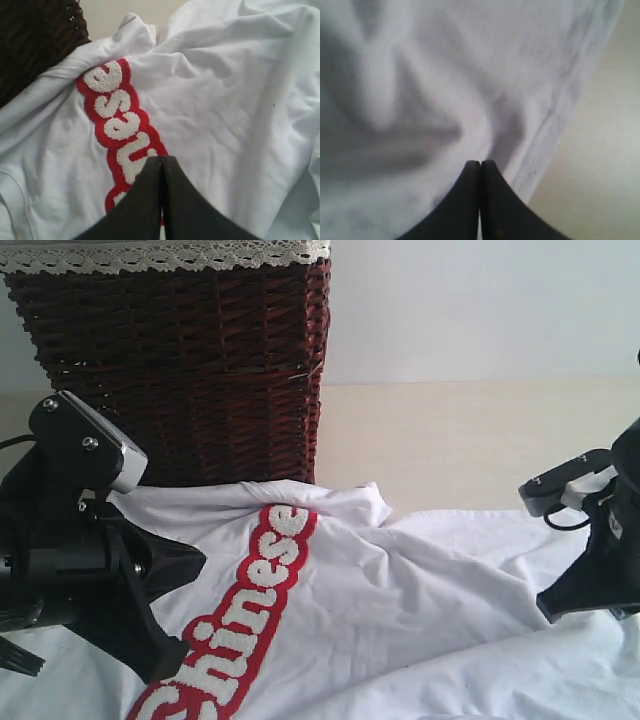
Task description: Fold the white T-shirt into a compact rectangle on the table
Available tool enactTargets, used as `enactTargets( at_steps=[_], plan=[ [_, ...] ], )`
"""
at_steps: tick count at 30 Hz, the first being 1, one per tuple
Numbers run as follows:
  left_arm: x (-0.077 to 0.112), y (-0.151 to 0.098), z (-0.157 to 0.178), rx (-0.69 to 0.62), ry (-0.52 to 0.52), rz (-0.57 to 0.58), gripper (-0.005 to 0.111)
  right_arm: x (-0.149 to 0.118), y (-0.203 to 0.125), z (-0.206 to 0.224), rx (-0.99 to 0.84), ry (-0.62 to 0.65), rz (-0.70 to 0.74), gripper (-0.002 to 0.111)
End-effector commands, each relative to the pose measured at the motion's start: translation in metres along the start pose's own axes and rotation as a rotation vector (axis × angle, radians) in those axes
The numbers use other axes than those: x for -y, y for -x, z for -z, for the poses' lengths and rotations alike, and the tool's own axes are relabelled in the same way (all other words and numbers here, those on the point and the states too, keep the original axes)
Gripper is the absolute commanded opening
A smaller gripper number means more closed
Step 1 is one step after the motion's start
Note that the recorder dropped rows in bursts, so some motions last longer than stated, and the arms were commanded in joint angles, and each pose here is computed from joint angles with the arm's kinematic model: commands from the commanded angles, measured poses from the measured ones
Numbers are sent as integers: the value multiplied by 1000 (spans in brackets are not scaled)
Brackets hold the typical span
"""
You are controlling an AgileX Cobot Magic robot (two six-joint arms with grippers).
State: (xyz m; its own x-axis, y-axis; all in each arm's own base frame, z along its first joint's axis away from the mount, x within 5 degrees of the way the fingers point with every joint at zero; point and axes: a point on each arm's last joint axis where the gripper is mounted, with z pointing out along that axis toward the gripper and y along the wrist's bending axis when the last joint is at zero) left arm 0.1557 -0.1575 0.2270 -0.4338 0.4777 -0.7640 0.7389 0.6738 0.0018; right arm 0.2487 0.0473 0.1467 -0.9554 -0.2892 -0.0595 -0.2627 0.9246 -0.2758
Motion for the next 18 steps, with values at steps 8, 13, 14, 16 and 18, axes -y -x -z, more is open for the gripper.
enactTargets(
  at_steps=[8, 13, 14, 16, 18],
  plan=[
    [1, -1, 0, -1, -2, -12, 0, 20, 38, -52, 2, 80, -134, 0],
    [1, -1, 0, 1, -2, -12, 0, 33, 49, -76, -17, 88, -190, 0],
    [1, -1, 0, 1, -2, -12, 0, 37, 52, -79, -5, 89, -202, 0],
    [1, -1, 0, 1, -2, -12, 0, 42, 61, -83, 32, 96, -226, 0],
    [1, 0, 0, 4, -1, -12, 0, 46, 73, -84, 87, 97, -215, 0]
  ],
)
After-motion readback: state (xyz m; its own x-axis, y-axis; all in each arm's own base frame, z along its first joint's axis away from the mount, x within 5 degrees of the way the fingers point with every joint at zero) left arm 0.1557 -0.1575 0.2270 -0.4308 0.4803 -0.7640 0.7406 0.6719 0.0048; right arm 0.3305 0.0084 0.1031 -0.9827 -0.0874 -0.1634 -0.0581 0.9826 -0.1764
